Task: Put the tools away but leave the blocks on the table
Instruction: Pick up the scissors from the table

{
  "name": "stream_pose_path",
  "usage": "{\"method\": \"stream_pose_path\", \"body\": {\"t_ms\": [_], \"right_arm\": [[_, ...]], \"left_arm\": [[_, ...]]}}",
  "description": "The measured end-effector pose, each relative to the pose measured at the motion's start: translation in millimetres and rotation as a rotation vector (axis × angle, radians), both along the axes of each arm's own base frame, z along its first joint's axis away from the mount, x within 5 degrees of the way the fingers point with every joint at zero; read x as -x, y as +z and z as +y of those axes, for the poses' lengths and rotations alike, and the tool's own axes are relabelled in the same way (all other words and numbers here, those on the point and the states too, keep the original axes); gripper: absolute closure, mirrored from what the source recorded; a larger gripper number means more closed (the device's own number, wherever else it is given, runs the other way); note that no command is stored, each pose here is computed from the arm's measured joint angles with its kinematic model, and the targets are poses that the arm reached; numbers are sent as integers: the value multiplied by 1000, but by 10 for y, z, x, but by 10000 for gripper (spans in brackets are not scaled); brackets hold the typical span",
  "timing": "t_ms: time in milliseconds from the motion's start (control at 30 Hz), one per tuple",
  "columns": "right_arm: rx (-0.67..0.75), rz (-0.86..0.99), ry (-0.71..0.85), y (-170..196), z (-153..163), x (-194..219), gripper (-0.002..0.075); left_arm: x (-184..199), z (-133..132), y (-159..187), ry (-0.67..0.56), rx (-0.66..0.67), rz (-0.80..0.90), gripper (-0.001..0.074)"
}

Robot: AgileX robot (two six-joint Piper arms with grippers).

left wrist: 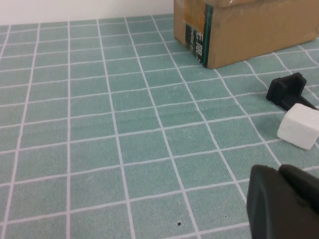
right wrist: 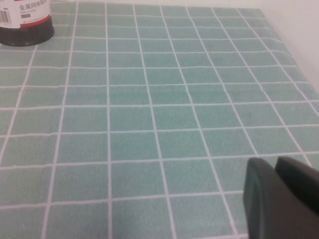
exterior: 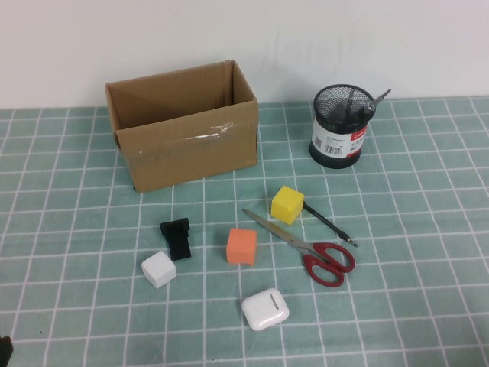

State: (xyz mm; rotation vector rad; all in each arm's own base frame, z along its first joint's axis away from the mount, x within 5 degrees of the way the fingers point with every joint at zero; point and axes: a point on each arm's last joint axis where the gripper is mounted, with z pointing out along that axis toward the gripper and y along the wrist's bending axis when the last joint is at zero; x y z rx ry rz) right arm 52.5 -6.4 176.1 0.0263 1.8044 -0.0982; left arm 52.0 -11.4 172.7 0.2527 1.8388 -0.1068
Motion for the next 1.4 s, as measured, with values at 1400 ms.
{"method": "stream_pose_path", "body": {"t_ms": [1400], "right_arm": [[-726,-399,-2,381,32,-15,732]], "left_arm": [[0,0,-1,0,0,1,738]]}}
